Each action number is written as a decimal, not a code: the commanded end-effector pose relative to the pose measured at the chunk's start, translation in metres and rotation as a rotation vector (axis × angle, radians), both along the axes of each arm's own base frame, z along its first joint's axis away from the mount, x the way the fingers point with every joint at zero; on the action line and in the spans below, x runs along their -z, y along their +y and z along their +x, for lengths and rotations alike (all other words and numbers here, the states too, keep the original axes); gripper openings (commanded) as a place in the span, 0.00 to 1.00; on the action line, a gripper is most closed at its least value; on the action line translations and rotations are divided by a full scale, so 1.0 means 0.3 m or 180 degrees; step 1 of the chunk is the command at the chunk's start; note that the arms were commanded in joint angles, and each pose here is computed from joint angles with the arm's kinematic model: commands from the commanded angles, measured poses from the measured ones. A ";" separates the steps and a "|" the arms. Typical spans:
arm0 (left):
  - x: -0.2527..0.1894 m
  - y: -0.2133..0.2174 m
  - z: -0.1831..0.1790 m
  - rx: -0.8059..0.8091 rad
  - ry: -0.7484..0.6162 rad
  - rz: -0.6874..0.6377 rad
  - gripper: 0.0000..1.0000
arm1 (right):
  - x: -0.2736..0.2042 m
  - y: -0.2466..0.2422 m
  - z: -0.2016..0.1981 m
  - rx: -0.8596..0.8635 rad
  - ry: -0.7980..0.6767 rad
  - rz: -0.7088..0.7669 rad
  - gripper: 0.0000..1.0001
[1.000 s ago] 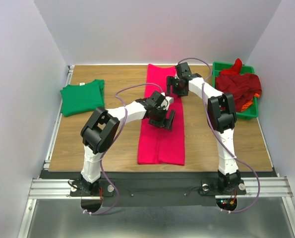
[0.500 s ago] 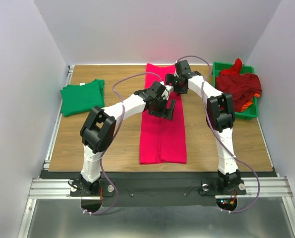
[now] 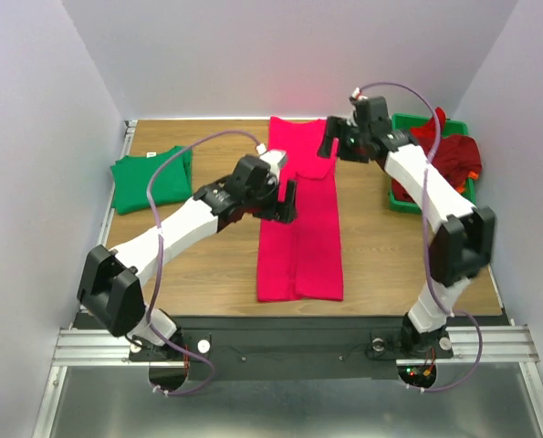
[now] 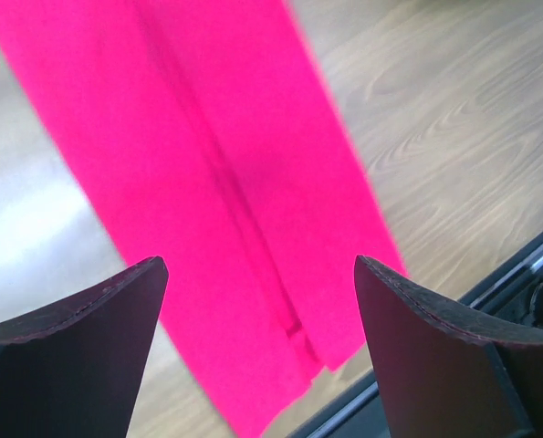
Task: Fold and stack the t-shirts
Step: Fold the tshirt
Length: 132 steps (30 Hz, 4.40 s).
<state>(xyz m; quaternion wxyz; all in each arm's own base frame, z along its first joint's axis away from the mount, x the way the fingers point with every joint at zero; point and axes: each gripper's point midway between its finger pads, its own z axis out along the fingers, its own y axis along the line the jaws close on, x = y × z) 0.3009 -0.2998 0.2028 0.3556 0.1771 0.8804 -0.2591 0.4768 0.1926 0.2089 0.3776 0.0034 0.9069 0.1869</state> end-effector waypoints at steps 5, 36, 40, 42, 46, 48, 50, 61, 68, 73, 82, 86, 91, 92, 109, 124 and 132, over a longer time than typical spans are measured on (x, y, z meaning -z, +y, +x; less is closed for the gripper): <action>0.182 0.133 -0.168 -0.0609 0.0602 -0.0205 0.93 | 0.258 -0.054 -0.506 0.0119 0.0932 0.0016 0.86; 0.444 0.213 -0.544 -0.1413 0.1498 -0.0497 0.87 | 0.585 -0.088 -1.071 0.0684 0.1667 -0.0141 0.61; 0.451 0.218 -0.550 -0.1412 0.1512 -0.0470 0.87 | 0.615 -0.094 -1.081 0.0687 0.1713 -0.0214 0.54; 0.451 0.218 -0.554 -0.1408 0.1517 -0.0465 0.87 | 0.624 -0.096 -1.081 0.0705 0.1717 -0.0219 0.54; 0.470 0.234 -0.562 -0.1456 0.1542 -0.0397 0.86 | 0.625 -0.077 -1.087 0.0658 0.1727 -0.0197 0.51; 0.478 0.242 -0.561 -0.1491 0.1538 -0.0362 0.86 | 0.630 -0.073 -1.089 0.0654 0.1733 -0.0211 0.50; 0.489 0.252 -0.562 -0.1530 0.1539 -0.0313 0.83 | 0.641 -0.072 -1.096 0.0638 0.1760 -0.0251 0.47; 0.568 0.282 -0.572 -0.1545 0.1556 0.0102 0.75 | 0.678 -0.082 -1.137 0.0603 0.1875 -0.0362 0.25; 0.587 0.269 -0.576 -0.1515 0.1525 0.0280 0.63 | 0.672 -0.077 -1.134 0.0585 0.1863 -0.0344 0.25; 0.581 0.264 -0.570 -0.1536 0.1497 0.0242 0.58 | 0.671 -0.079 -1.138 0.0571 0.1865 -0.0340 0.25; 0.581 0.232 -0.570 -0.1431 0.1502 0.0275 0.36 | 0.662 -0.072 -1.133 0.0537 0.1840 -0.0326 0.24; 0.577 0.221 -0.568 -0.1399 0.1491 0.0223 0.35 | 0.660 -0.072 -1.129 0.0538 0.1828 -0.0331 0.24; 0.579 0.204 -0.572 -0.1329 0.1516 0.0213 0.22 | 0.656 -0.067 -1.120 0.0500 0.1805 -0.0364 0.24; 0.581 0.201 -0.572 -0.1317 0.1521 0.0221 0.16 | 0.650 -0.060 -1.111 0.0498 0.1795 -0.0355 0.24; 0.330 0.068 -0.440 -0.1107 0.1264 -0.0067 0.00 | 0.420 0.006 -0.969 0.0479 0.1315 -0.0270 0.00; 0.299 0.065 -0.150 -0.1045 0.1142 0.0000 0.00 | 0.345 -0.017 -0.651 0.0564 0.0971 -0.0677 0.00; 0.277 0.046 0.093 -0.1042 0.1009 0.0062 0.00 | 0.376 -0.041 -0.409 0.0581 0.0976 -0.0772 0.00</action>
